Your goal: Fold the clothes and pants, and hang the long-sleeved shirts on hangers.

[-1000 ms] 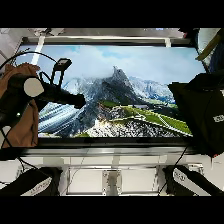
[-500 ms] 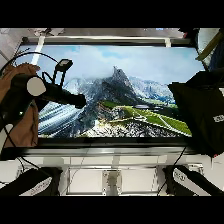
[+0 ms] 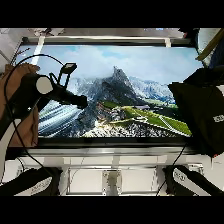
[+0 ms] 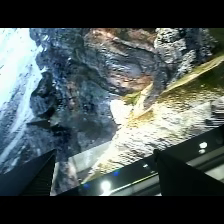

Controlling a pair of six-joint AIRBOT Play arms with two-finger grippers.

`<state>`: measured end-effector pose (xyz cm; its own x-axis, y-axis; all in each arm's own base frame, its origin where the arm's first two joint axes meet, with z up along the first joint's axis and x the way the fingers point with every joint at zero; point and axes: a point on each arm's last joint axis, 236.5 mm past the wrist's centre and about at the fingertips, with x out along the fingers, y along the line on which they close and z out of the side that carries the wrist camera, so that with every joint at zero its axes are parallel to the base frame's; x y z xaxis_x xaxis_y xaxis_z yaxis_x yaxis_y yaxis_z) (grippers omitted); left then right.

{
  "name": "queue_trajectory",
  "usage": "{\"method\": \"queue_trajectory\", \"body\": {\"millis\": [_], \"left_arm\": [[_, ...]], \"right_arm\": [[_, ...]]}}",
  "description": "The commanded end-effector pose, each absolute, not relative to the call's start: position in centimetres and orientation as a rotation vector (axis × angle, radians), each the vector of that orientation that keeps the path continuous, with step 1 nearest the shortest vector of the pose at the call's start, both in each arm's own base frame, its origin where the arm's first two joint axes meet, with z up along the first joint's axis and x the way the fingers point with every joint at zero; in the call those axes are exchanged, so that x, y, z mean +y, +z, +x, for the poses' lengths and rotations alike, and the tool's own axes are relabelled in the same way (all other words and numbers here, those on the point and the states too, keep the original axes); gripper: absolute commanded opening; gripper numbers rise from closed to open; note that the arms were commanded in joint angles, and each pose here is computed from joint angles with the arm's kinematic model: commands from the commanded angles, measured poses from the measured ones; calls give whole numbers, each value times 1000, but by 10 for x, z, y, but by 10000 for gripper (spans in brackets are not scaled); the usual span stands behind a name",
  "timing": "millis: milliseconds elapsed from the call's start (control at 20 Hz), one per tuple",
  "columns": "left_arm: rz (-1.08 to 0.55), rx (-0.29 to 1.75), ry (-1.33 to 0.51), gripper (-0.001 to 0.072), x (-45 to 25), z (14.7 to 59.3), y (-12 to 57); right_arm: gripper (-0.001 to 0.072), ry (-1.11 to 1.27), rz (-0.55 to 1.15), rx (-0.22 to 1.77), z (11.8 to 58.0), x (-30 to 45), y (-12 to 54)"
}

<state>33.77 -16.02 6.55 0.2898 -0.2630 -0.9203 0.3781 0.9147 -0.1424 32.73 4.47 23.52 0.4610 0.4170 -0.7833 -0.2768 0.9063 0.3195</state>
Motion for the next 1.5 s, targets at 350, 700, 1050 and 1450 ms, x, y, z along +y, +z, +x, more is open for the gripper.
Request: {"method": "queue_trajectory", "body": {"millis": [350, 700, 1050, 1450], "left_arm": [[653, 803, 321, 697, 82, 473, 118], [498, 967, 473, 684, 183, 513, 32], [534, 1229, 537, 681, 222, 503, -48], [560, 1241, 593, 7, 254, 499, -46]], "right_arm": [[29, 420, 156, 978, 333, 44, 238], [29, 364, 167, 824, 366, 36, 259], [29, 354, 163, 817, 368, 34, 259], [29, 329, 152, 807, 371, 28, 259]]}}
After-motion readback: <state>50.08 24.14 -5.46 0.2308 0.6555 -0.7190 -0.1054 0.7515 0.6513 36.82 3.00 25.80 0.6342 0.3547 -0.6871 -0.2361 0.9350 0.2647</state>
